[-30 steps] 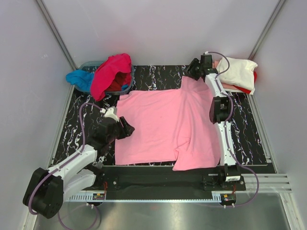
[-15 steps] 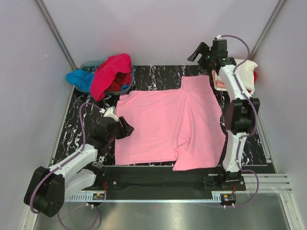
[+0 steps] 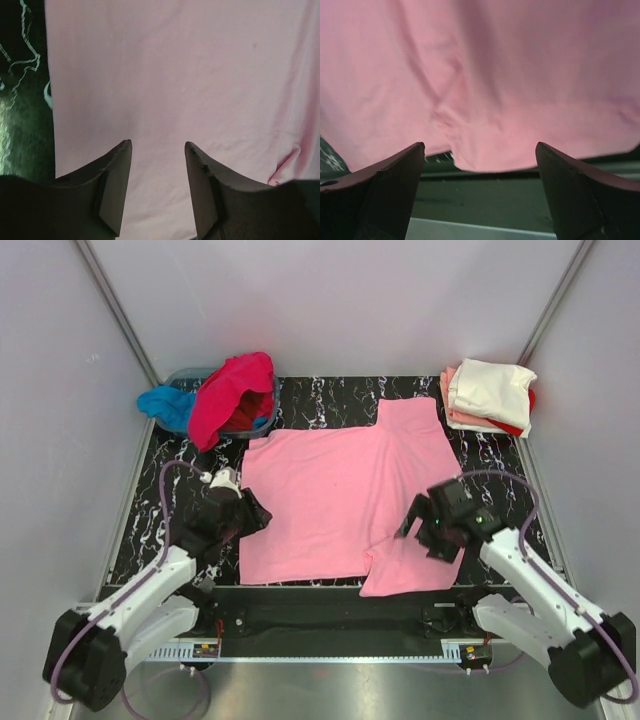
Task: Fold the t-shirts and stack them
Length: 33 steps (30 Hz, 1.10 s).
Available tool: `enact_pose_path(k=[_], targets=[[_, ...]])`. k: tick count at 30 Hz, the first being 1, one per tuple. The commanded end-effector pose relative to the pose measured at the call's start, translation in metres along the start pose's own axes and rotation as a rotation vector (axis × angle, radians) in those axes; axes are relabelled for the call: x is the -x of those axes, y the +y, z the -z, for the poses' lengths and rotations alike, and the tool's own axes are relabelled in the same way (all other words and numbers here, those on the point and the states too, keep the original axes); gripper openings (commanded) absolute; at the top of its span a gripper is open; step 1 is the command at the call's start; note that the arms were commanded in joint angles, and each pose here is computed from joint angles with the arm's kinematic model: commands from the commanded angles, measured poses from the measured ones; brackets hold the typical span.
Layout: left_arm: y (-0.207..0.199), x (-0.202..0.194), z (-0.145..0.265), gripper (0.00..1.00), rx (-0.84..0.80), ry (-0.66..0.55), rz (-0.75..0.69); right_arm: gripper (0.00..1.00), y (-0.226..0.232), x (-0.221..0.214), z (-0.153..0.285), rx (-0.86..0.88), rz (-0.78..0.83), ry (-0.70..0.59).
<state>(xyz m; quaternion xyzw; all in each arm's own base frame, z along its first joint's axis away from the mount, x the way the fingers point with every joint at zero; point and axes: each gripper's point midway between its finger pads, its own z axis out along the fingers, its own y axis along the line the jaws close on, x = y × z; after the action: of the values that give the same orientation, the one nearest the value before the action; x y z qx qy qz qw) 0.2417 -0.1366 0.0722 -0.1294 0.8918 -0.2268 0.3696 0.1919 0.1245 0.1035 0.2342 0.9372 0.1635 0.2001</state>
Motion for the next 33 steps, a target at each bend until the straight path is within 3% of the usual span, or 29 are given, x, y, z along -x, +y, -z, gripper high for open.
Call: enact_pose_path(k=[1, 5, 13, 19, 27, 33], targets=[[-0.004, 0.012, 0.035, 0.51, 0.085, -0.046, 0.060, 1.00, -0.032, -0.042, 0.014, -0.074, -0.053, 0.061], [0.004, -0.011, 0.071, 0.53, 0.191, 0.003, 0.062, 1.00, -0.054, -0.070, 0.018, -0.094, -0.031, 0.112], [0.040, -0.084, 0.105, 0.61, 0.440, 0.213, 0.022, 1.00, -0.038, -0.072, 0.009, -0.049, 0.003, 0.149], [0.045, -0.107, 0.103, 0.67, 0.425, 0.252, 0.055, 1.00, -0.028, -0.069, 0.008, -0.021, 0.034, 0.151], [0.060, -0.124, 0.089, 0.77, 0.567, 0.294, 0.002, 1.00, -0.025, -0.072, 0.004, -0.006, 0.056, 0.174], [0.068, -0.119, 0.075, 0.72, 0.517, 0.264, 0.058, 1.00, -0.027, -0.076, -0.002, 0.000, 0.060, 0.187]])
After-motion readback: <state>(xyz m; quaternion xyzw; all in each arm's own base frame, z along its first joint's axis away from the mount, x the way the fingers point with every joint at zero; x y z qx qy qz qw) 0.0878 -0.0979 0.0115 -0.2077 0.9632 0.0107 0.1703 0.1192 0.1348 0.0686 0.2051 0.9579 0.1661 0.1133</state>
